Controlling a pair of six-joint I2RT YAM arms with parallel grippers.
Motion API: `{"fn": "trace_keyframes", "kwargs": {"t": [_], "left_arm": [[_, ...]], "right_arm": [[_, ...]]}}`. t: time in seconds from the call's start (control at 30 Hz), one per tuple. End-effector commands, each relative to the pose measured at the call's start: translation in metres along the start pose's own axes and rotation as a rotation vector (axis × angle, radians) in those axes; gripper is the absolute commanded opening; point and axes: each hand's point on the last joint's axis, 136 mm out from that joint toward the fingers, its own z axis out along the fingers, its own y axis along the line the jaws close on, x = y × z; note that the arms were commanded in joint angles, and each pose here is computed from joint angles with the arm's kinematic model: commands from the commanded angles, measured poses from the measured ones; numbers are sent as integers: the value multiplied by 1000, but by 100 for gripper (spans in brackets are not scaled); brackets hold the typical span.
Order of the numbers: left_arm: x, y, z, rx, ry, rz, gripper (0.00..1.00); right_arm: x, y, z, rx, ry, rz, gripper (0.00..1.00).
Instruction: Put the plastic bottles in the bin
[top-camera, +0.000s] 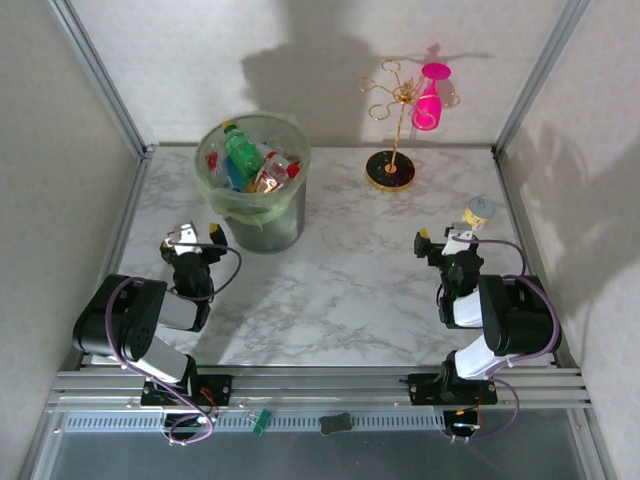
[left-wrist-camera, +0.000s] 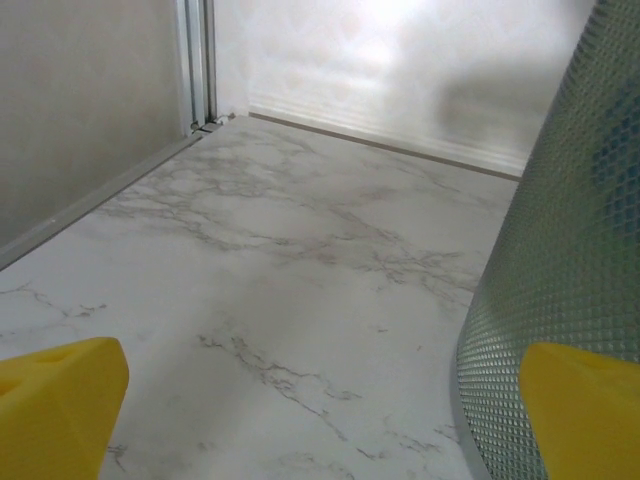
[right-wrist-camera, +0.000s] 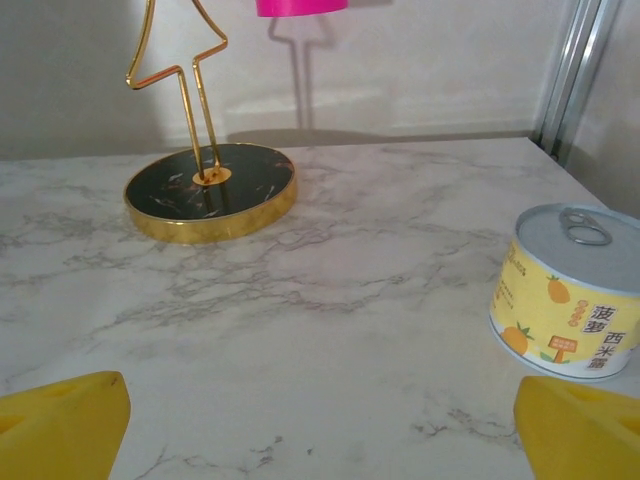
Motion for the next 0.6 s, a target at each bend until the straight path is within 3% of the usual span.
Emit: {"fn": "trace_keyframes", "kwargs": {"t": [0.0, 0.57], "left_arm": [[-3, -16, 6, 102, 11, 11, 99], [-5, -11, 7, 88, 5, -11, 99]], "right_arm": [[-10, -4, 4, 18, -24, 12, 99], [-11, -5, 4, 24, -30, 7, 99]]}}
